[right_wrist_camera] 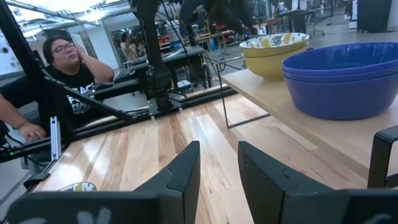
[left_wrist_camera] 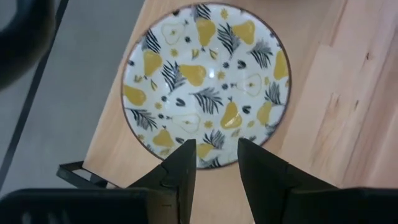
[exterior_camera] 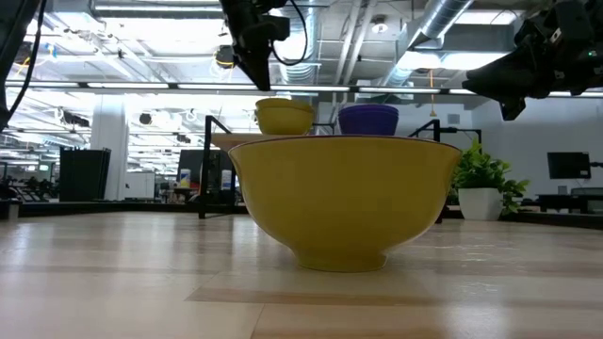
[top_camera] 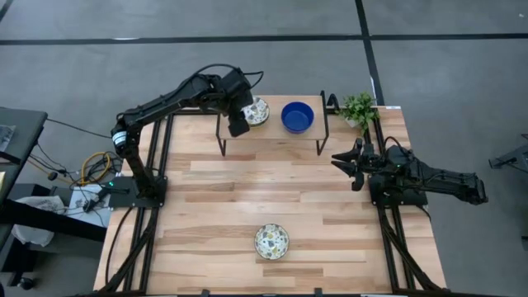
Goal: Pick & Place Mini bowls
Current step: Stack the left white patterned bowl on the white patterned bowl on the shelf, then stack the white patterned bowl on the white patterned bowl on the shelf
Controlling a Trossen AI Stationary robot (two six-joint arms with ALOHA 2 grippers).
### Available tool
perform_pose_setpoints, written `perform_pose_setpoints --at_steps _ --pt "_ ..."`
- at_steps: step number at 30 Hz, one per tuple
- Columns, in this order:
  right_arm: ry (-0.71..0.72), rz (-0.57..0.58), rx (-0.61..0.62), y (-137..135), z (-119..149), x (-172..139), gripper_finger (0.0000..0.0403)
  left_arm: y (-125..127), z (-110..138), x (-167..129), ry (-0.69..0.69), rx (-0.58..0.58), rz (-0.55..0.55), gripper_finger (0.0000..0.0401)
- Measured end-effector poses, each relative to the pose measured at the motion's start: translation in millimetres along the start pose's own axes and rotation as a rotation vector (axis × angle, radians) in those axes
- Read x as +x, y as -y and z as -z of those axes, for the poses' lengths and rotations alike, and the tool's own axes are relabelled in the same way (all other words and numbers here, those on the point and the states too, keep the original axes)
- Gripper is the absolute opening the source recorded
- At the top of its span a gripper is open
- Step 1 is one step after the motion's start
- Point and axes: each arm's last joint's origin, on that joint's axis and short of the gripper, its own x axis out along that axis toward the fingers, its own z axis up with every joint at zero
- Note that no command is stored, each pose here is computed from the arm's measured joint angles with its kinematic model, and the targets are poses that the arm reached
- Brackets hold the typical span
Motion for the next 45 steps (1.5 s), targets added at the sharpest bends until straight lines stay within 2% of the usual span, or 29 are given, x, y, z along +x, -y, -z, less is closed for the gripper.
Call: perform_pose_setpoints --at_steps 13,22,29,36,38,41,45 --pt "0.0 -0.001 0.001 0.0 0.0 0.0 0.0098 0.3 2.3 0.6 -0.024 -0.003 -0.002 0.0117" --pt "0.0 -0.001 0.002 0.0 0.0 0.0 0.0098 4.9 9.7 15.8 -0.083 -0.008 -0.02 0.0117" --pt "0.0 0.0 0.0 0.0 0.0 0.0 0.0098 0.0 10.8 -17.4 0.05 -0.032 -0.062 0.0117" --pt "0.0 0.0 0.001 0.0 0.0 0.0 0.0098 -4.2 17.1 -38.6 0.101 -0.086 -0.081 0.0117" --pt "0.0 0.0 0.001 0.0 0.0 0.0 0.0098 0.5 17.4 -44.5 0.122 -0.115 -0.055 0.0117" --pt "0.0 0.0 0.008 0.0 0.0 0.0 0.0098 15.3 17.7 -57.9 0.173 -0.134 0.057 0.0117" --pt "0.001 0.0 0.008 0.0 -0.1 0.0 0.0098 46.3 15.7 -71.4 0.211 -0.1 0.195 0.0117"
